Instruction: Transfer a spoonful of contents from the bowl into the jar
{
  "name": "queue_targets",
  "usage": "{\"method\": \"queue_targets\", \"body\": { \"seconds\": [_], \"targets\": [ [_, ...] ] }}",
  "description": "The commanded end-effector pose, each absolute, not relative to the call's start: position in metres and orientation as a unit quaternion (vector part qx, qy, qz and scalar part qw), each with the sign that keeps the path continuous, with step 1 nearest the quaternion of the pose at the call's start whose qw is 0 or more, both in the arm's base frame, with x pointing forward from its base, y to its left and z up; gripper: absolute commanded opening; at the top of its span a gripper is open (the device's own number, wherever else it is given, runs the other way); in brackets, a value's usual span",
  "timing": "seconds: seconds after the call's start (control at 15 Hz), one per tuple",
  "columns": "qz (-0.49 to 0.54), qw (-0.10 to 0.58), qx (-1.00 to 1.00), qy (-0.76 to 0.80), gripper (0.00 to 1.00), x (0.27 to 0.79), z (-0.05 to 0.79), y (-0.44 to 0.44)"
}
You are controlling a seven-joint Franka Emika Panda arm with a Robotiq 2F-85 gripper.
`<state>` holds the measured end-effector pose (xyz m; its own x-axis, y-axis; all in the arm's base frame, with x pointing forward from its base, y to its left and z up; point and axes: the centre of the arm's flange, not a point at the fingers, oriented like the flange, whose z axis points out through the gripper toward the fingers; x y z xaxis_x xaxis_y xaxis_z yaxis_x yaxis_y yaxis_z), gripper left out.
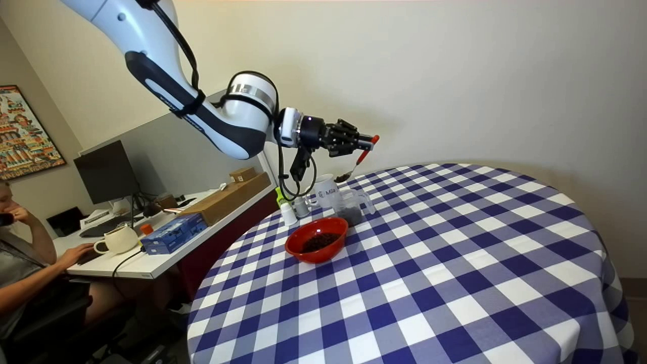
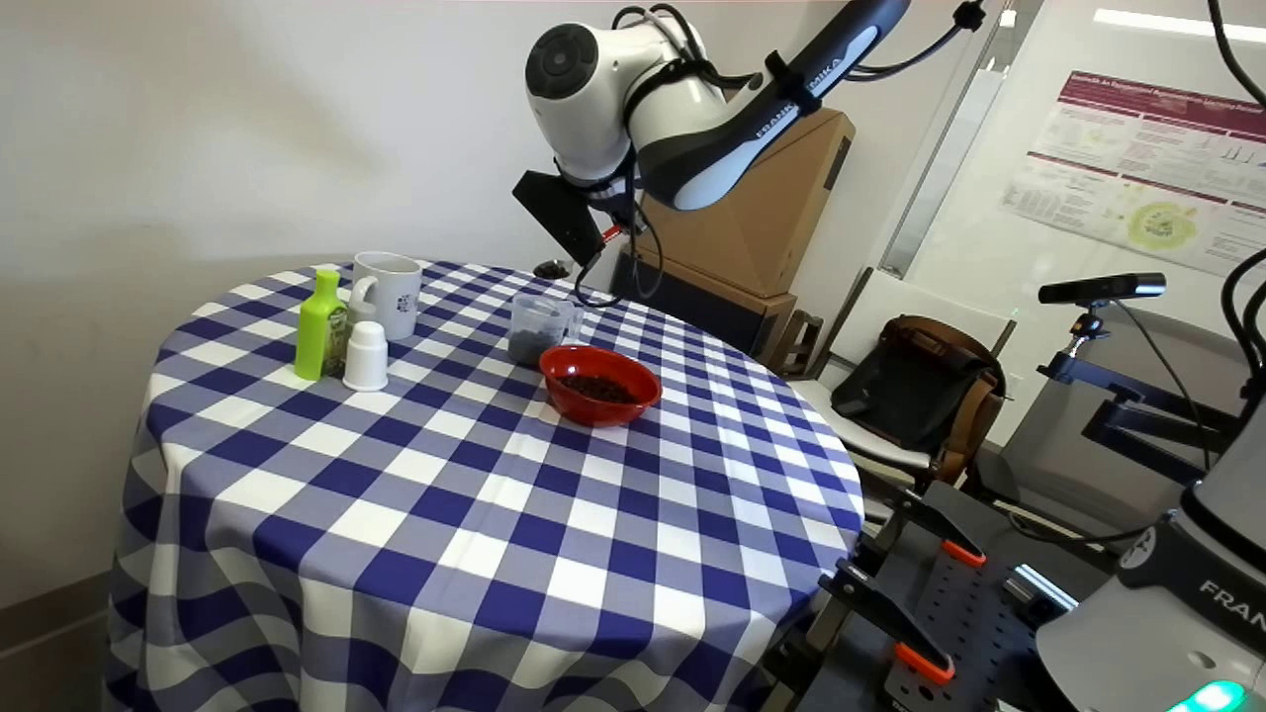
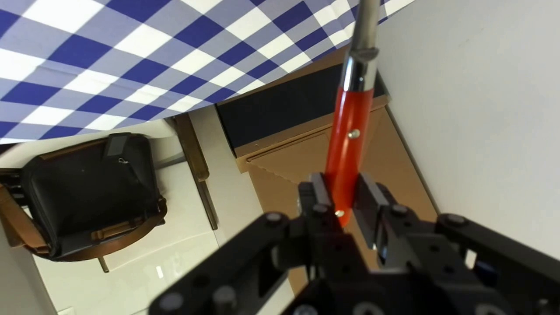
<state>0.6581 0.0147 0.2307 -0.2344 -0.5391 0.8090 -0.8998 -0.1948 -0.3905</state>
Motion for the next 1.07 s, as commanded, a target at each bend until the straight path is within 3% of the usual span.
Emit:
{"method": "queue_targets", "body": {
  "seconds": [0.0,1.0],
  "targets": [
    [0.513,0.171,0.580,-0.610,0.05,0.6371,0.2217,0.0114],
    [0.550,0.186,0.577,-0.575,0.05,0.6350,0.2157,0.0212]
  ]
}}
